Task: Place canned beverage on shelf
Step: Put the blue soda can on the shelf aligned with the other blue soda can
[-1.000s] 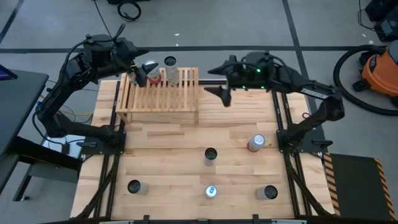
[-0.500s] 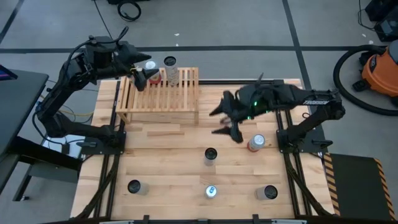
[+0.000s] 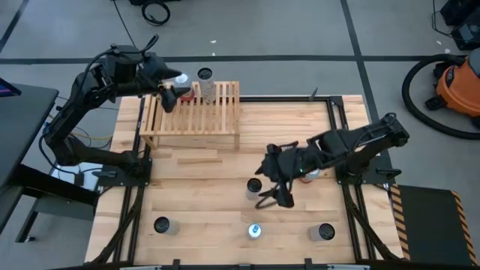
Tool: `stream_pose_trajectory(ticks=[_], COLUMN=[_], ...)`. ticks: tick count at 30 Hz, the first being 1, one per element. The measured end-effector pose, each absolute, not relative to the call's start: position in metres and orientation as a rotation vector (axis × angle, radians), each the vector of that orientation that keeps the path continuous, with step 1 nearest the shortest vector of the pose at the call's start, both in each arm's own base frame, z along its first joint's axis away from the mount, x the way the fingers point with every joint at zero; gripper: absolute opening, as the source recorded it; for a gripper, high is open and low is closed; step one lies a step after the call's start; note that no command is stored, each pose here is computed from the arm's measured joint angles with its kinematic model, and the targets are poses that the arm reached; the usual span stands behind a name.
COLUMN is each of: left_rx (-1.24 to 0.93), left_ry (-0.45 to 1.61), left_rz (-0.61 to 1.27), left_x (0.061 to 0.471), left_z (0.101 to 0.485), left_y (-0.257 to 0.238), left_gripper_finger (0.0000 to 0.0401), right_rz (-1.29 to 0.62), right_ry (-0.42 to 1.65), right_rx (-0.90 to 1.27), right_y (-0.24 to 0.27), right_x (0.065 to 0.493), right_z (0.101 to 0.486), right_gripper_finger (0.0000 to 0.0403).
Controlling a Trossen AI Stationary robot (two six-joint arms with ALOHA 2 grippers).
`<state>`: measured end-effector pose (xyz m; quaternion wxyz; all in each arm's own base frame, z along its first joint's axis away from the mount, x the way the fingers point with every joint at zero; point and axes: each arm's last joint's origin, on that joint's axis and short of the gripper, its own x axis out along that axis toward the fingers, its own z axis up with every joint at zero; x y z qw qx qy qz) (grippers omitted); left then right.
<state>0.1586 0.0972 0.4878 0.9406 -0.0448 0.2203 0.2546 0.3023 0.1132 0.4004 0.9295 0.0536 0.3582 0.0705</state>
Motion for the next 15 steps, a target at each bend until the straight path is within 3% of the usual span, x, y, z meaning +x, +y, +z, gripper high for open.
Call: stream_pose_trajectory(ticks=[15], left_rx=[-0.079], left_ry=[0.530], left_rz=[0.416], left_x=[0.164], left_z=[0.481], left_y=[0.080], left_gripper_finger=[0.0316], right_rz=[0.108], right_ry=[0.861], right_rx=[-0.027], right_y=[0.135], right_x=[0.297], right_z=[0.380], right_gripper_finger=[0.0335])
